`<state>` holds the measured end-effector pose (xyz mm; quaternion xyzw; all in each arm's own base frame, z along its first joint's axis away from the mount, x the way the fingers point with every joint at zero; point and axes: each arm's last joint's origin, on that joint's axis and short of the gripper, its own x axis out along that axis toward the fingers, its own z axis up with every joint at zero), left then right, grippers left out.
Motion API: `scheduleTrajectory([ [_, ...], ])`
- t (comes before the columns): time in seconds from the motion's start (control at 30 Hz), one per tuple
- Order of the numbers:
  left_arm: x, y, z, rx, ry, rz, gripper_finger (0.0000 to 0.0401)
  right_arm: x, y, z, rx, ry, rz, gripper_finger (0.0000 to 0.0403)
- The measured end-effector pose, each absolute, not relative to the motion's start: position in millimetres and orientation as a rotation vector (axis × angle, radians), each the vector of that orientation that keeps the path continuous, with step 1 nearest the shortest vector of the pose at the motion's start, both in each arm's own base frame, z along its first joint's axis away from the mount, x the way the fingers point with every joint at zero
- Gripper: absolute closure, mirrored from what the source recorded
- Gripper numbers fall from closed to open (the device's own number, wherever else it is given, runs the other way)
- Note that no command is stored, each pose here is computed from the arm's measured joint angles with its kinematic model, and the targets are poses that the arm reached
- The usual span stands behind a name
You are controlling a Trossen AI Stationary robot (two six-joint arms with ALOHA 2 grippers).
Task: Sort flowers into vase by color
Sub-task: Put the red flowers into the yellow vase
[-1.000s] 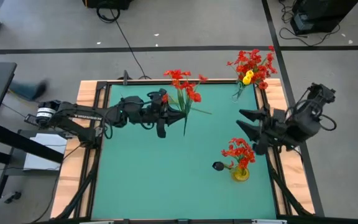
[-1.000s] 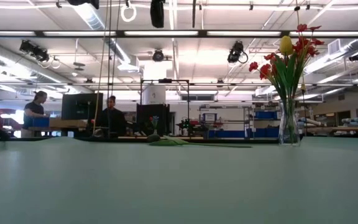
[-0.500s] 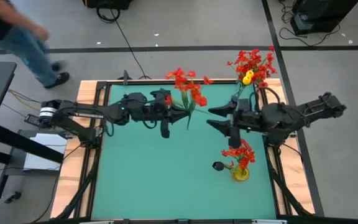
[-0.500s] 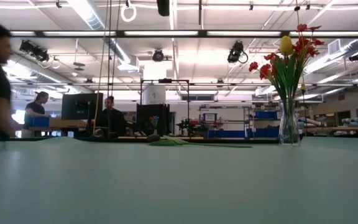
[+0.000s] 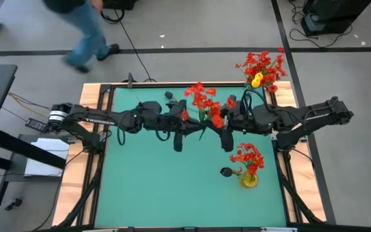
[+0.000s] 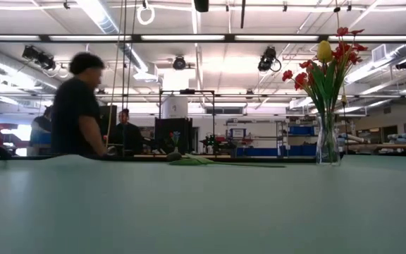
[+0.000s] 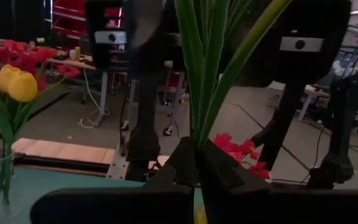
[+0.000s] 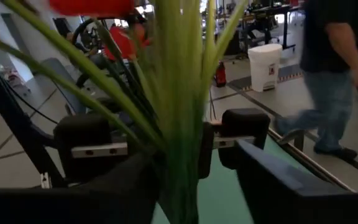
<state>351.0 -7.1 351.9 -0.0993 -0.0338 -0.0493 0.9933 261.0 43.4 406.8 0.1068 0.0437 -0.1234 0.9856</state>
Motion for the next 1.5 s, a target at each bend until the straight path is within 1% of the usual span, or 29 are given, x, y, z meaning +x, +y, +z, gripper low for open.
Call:
scheduleTrajectory([
  [0.07, 351.0, -7.0, 351.0, -0.198, -0.059, -0.097, 0.039, 259.9, 43.0, 407.3, 0.205, 0.09, -0.25, 0.0254],
  [0.17, 351.1, -5.1, 350.0, -0.203, -0.048, -0.088, 0.0385, 258.1, 42.8, 408.8, 0.163, 0.089, -0.246, 0.0362],
  [0.2, 351.1, -4.6, 349.6, -0.207, -0.041, -0.083, 0.0378, 257.8, 43.0, 408.7, 0.141, 0.093, -0.246, 0.038],
  [0.27, 350.9, -3.3, 347.6, -0.224, -0.016, -0.053, 0.0355, 257.1, 42.0, 408.0, 0.138, 0.098, -0.283, 0.0385],
  [0.4, 350.2, -1.4, 339.4, -0.244, 0.064, -0.03, 0.0284, 243.7, 36.6, 406.8, 0.126, 0.141, -0.432, 0.0392],
  [0.53, 344.8, -0.9, 337.0, -0.275, 0.135, -0.004, 0.0218, 215.9, 33.6, 408.8, 0.104, 0.184, -0.572, 0.0392],
  [0.63, 343.3, -0.8, 331.1, -0.315, 0.202, 0.014, 0.019, 185.1, 28.7, 414.5, 0.114, 0.199, -0.6, 0.0392],
  [0.7, 343.2, -1.1, 327.4, -0.347, 0.232, 0.025, 0.0184, 164.2, 24.6, 414.1, 0.152, 0.231, -0.593, 0.0393],
  [0.83, 343.2, -4.8, 326.1, -0.382, 0.238, 0.056, 0.0186, 125.9, 19.6, 409.0, 0.244, 0.334, -0.482, 0.0393],
  [0.97, 343.0, -11.8, 325.7, -0.406, 0.215, 0.16, 0.0193, 92.2, 14.7, 401.3, 0.296, 0.422, -0.432, 0.0393],
  [1.07, 342.4, -19.8, 326.5, -0.426, 0.195, 0.203, 0.0195, 75.0, 13.3, 394.4, 0.32, 0.463, -0.344, 0.0393],
  [1.17, 341.4, -30.7, 326.9, -0.452, 0.185, 0.212, 0.0195, 65.2, 15.2, 380.4, 0.342, 0.511, -0.215, 0.0393],
  [1.3, 339.1, -46.7, 327.3, -0.493, 0.17, 0.232, 0.0195, 63.4, 22.0, 353.8, 0.357, 0.549, -0.065, 0.0393],
  [1.5, 333.5, -70.2, 327.5, -0.538, 0.137, 0.294, 0.0196, 71.3, 40.7, 326.7, 0.408, 0.388, 0.229, 0.0393],
])
